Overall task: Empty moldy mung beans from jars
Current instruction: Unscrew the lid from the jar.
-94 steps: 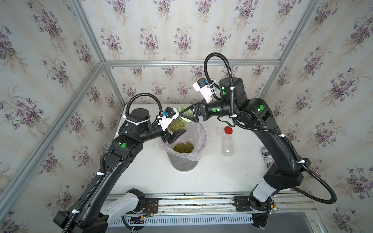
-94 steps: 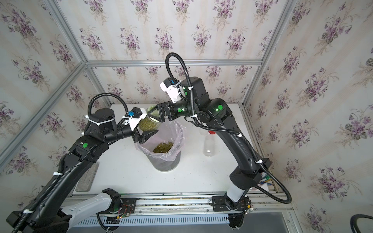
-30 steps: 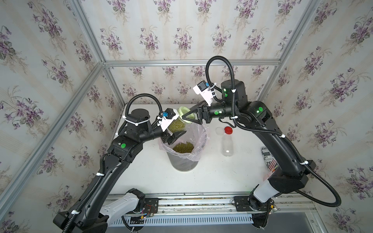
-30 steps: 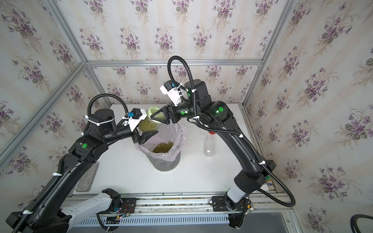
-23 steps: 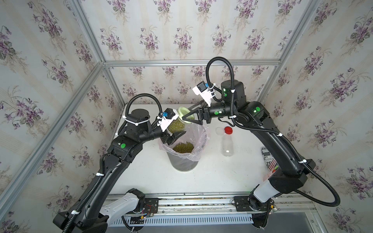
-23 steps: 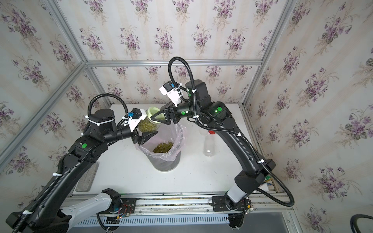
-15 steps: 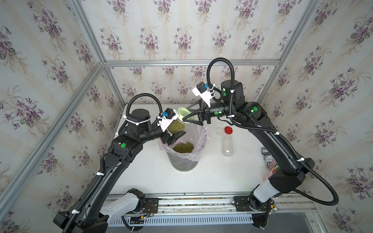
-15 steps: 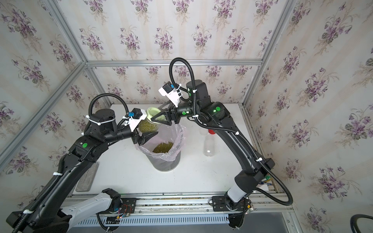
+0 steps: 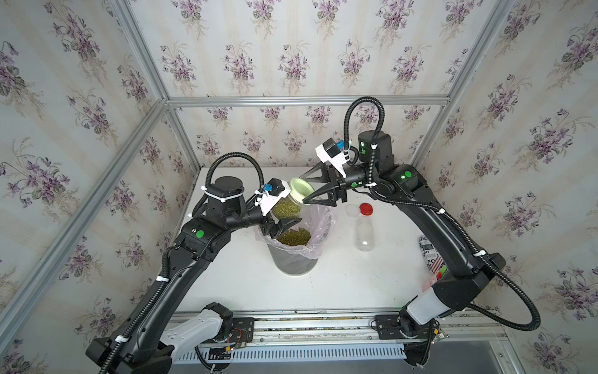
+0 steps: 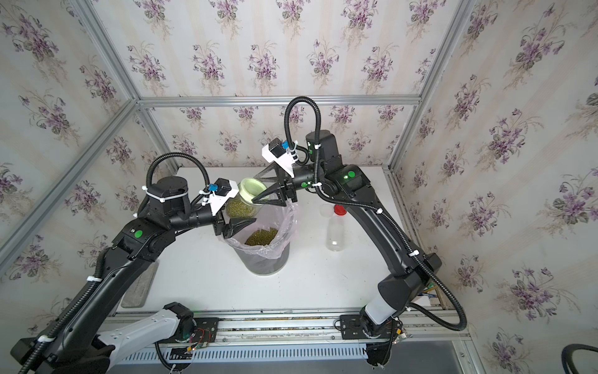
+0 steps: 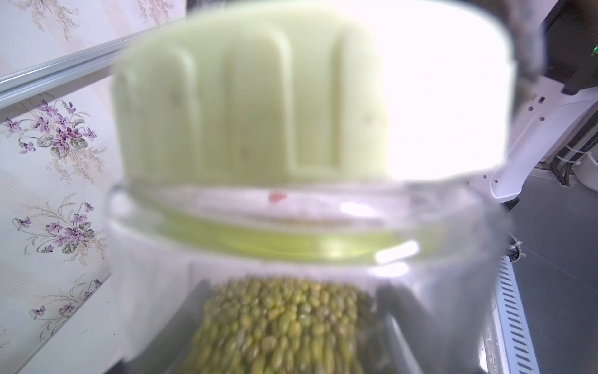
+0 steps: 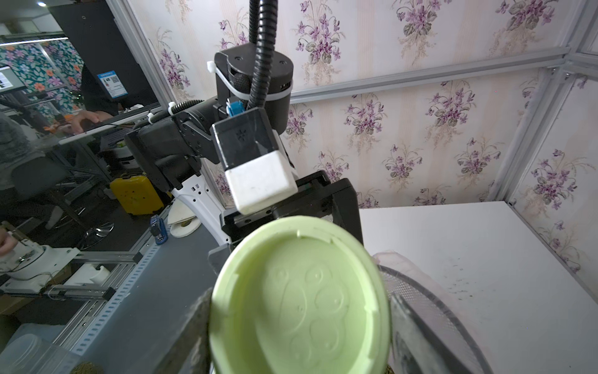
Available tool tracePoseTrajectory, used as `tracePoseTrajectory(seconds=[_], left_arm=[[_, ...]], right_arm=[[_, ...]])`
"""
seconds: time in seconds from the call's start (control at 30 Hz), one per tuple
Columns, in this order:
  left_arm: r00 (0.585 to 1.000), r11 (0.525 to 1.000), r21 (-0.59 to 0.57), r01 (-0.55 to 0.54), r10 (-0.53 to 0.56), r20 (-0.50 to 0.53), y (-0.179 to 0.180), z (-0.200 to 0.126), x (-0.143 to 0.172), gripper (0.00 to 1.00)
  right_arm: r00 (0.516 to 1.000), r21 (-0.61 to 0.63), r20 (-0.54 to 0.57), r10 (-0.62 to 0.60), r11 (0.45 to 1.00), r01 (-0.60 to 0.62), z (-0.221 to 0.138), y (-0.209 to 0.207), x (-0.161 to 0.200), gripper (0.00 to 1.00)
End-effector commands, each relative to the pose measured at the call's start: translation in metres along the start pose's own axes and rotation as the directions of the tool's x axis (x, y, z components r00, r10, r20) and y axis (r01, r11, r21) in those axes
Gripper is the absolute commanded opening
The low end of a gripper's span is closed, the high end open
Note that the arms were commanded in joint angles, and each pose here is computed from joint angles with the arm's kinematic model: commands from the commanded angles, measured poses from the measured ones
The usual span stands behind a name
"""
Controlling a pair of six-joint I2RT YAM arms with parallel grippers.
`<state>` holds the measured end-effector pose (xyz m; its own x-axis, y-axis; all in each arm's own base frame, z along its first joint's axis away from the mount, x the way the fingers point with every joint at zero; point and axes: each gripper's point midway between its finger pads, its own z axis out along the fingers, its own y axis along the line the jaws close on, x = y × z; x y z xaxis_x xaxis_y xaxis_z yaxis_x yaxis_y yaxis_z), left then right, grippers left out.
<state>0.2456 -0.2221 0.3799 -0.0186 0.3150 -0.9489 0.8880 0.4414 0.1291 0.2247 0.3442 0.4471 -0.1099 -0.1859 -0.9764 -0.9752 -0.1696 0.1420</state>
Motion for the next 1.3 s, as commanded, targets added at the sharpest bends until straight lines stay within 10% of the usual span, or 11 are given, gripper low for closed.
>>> tracePoseTrajectory(seconds=[0.0, 1.27], left_arm=[[0.993, 0.996, -0.056, -0.062, 0.068, 0.1, 0.011, -0.004, -0.028, 0.03], [0.986, 0.996, -0.024, -0.088, 0.091, 0.137, 0.003, -0.006, -0.032, 0.01]], right_arm=[[1.0, -0.157, 0.023, 0.002, 0.988, 0.002, -0.006, 0.024, 0.002, 0.65], [0.994, -0.247, 0.113, -0.002, 0.969, 0.03, -0.018, 0.026, -0.038, 0.63]])
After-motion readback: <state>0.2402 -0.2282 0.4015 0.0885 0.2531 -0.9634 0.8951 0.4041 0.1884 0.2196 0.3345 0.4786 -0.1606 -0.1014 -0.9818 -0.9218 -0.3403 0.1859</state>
